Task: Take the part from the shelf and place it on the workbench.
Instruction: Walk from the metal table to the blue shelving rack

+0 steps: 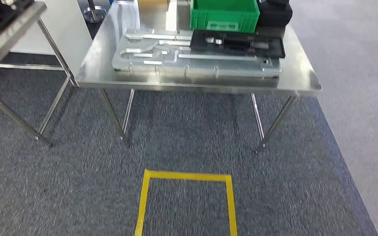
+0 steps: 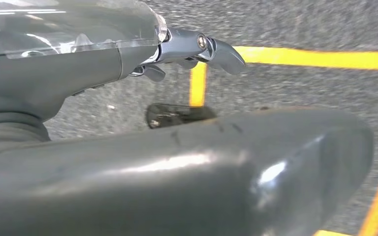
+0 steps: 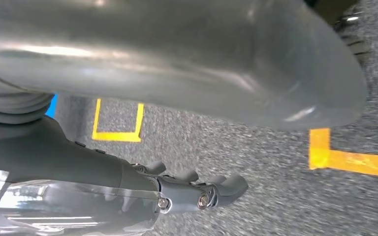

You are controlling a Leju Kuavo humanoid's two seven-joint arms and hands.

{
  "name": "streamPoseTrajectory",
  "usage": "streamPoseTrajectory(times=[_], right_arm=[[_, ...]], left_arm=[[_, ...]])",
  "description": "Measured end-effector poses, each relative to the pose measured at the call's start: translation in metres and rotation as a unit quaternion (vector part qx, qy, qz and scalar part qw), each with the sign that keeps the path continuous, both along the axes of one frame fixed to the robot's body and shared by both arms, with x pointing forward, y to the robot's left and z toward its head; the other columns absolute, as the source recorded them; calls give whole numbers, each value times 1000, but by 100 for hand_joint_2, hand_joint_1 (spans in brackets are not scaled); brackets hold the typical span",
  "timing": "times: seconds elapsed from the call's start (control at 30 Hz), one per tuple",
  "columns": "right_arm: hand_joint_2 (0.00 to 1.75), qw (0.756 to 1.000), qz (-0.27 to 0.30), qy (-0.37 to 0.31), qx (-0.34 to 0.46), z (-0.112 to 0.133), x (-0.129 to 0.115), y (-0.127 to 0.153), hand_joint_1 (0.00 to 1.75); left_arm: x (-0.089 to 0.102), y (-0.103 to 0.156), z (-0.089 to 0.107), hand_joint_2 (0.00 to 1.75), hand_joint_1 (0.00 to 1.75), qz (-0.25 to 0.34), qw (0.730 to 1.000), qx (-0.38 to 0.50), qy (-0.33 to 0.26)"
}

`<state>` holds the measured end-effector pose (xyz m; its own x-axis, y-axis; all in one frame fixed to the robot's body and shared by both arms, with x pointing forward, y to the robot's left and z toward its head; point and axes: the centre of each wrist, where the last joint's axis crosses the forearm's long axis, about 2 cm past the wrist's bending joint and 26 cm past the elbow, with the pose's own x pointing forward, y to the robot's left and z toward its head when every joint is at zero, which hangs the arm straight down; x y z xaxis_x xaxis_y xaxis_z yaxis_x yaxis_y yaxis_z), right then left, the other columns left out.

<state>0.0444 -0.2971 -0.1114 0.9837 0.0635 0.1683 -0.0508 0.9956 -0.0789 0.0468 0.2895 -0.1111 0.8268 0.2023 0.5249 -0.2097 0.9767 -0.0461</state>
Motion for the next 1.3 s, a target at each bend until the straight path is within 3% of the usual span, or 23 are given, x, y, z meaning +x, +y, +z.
streamPoseTrajectory(times=[0.43, 1.3], right_arm=[[0, 999, 15, 30, 16, 0, -3, 8, 0], [0, 999, 38, -2, 24, 0, 3, 12, 0]], left_arm=[[-7, 13, -1, 0, 0, -4, 1000, 18, -2], [-2, 17, 0, 0, 0, -14, 1000, 22, -6]])
